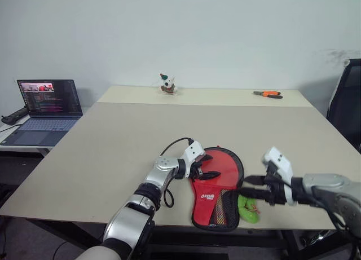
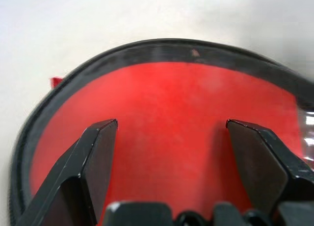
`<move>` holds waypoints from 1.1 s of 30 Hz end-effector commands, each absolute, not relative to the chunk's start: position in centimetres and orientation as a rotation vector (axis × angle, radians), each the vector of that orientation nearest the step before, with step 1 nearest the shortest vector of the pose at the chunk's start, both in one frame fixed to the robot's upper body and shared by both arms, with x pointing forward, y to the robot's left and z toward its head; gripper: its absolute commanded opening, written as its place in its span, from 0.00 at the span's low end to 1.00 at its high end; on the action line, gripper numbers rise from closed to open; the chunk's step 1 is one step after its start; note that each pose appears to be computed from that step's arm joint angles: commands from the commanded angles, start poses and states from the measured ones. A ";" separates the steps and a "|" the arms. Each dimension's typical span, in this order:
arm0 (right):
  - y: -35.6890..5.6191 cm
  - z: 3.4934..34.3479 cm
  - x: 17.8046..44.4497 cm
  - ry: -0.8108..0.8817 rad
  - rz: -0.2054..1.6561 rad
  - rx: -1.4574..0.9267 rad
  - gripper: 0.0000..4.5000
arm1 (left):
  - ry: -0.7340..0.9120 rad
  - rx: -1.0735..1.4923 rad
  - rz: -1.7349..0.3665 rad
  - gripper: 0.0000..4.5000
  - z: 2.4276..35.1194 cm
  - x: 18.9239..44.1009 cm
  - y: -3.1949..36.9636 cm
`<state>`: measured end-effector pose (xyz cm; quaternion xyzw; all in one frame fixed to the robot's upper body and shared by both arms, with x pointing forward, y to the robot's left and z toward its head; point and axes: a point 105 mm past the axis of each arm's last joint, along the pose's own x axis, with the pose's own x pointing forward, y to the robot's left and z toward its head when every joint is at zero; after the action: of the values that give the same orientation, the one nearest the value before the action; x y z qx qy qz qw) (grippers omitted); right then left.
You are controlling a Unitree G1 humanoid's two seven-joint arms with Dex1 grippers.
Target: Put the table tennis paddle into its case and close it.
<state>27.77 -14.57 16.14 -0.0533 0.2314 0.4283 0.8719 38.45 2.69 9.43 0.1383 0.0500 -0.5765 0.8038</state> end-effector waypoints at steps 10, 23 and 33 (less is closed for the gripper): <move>-16.3 15.4 38.9 0.333 0.525 0.011 0.62 | 0.112 0.259 -1.251 0.86 13.0 33.5 9.8; -13.2 11.8 41.0 0.415 0.565 0.043 0.54 | 0.127 0.236 -1.281 0.86 13.8 31.3 10.0; -11.1 12.9 42.2 0.372 0.615 0.013 0.01 | 0.135 0.246 -1.245 0.86 13.7 31.2 10.7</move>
<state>41.64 -12.40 11.21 0.0164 0.2126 0.2814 0.9356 31.30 10.64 12.39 0.1074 0.0860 -0.5815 0.8018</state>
